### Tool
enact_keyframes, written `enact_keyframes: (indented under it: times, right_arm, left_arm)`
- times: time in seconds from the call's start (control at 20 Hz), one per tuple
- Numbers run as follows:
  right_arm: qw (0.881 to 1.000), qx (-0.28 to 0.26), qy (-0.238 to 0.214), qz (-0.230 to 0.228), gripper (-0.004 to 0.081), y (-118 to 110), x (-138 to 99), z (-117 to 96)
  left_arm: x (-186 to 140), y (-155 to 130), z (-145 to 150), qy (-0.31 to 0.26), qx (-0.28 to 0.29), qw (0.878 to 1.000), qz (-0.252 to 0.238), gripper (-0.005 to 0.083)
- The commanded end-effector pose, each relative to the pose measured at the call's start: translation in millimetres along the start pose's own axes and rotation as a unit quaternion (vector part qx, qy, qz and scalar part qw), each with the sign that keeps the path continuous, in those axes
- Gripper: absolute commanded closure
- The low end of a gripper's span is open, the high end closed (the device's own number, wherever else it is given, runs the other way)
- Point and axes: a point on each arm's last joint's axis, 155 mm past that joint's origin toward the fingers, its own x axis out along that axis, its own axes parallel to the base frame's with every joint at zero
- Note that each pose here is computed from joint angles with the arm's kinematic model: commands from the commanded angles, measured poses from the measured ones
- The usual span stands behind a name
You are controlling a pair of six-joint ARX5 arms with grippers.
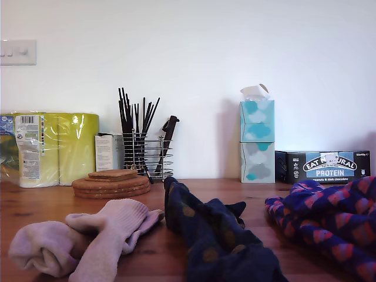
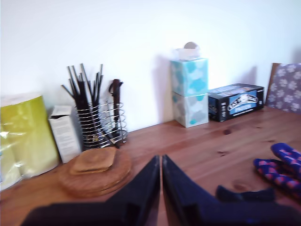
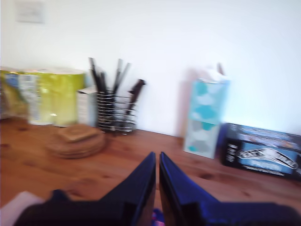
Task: Pair up the socks based on colour and pattern, by placing each sock on top of its pair
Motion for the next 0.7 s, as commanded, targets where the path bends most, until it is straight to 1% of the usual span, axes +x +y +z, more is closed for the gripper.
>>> enact_keyframes:
  times: [0.0,0.05,0.1,0.2,0.25,0.3,0.35,0.4,0.45,0.5,0.6,0.65]
  right_arm:
    - [0.999,0.011,-0.006,-0.04,0.0782,-16.4,-2.8,-0.5]
    - [0.998,0.018,-0.018,-0.052,0.0782,-23.1,-5.7,4.7]
    - [0.998,0.025,-0.031,-0.057,0.0782,-27.5,-9.6,10.0]
    - [0.998,0.033,-0.055,-0.026,0.0782,-19.5,-13.1,19.7]
    - [0.997,0.036,-0.061,-0.019,0.0782,-17.1,-12.7,21.4]
    - [0.997,0.029,-0.065,-0.027,0.0782,-19.1,-11.0,20.3]
    - [0.996,0.025,-0.08,-0.038,0.0782,-21.7,-8.3,20.1]
    - [0.994,0.025,-0.095,-0.052,0.0782,-25.0,-5.1,17.2]
    - [0.992,0.023,-0.104,-0.069,0.0782,-30.0,-1.6,10.0]
    - [0.991,0.022,-0.113,-0.074,0.0782,-31.1,1.8,3.5]
    - [0.991,0.0,-0.103,-0.083,0.0782,-35.7,7.5,-12.9]
    - [0.991,-0.017,-0.098,-0.09,0.0782,-40.2,8.4,-15.5]
  left_arm:
    - [0.2,7.1,-5.4,0.005,0.001,1.0,0.019,0.0797]
    - [0.3,6.0,-2.5,-0.001,-0.002,1.0,0.015,0.0797]
    - [0.3,0.6,1.2,-0.009,-0.005,1.0,0.001,0.0797]
    - [0.2,-8.9,-1.1,-0.004,-0.01,1.0,-0.025,0.0797]
    - [0.3,-11.9,-3.5,-0.001,-0.012,0.999,-0.033,0.0797]
    - [0.4,-13.6,-5.3,0.001,-0.013,0.999,-0.038,0.0797]
    - [0.9,-13.7,-6.6,-0.001,-0.013,0.999,-0.038,0.0797]
    - [1.4,-14.0,-9.1,0.0,-0.013,0.999,-0.038,0.0797]
    - [1.9,-14.0,-10.0,-0.003,-0.012,0.999,-0.038,0.0797]
    - [2.3,-14.0,-10.9,-0.005,-0.012,0.999,-0.038,0.0797]
    - [2.5,-14.0,-11.3,-0.006,-0.012,0.999,-0.038,0.0797]
    - [2.5,-14.0,-11.3,-0.006,-0.011,0.999,-0.038,0.0797]
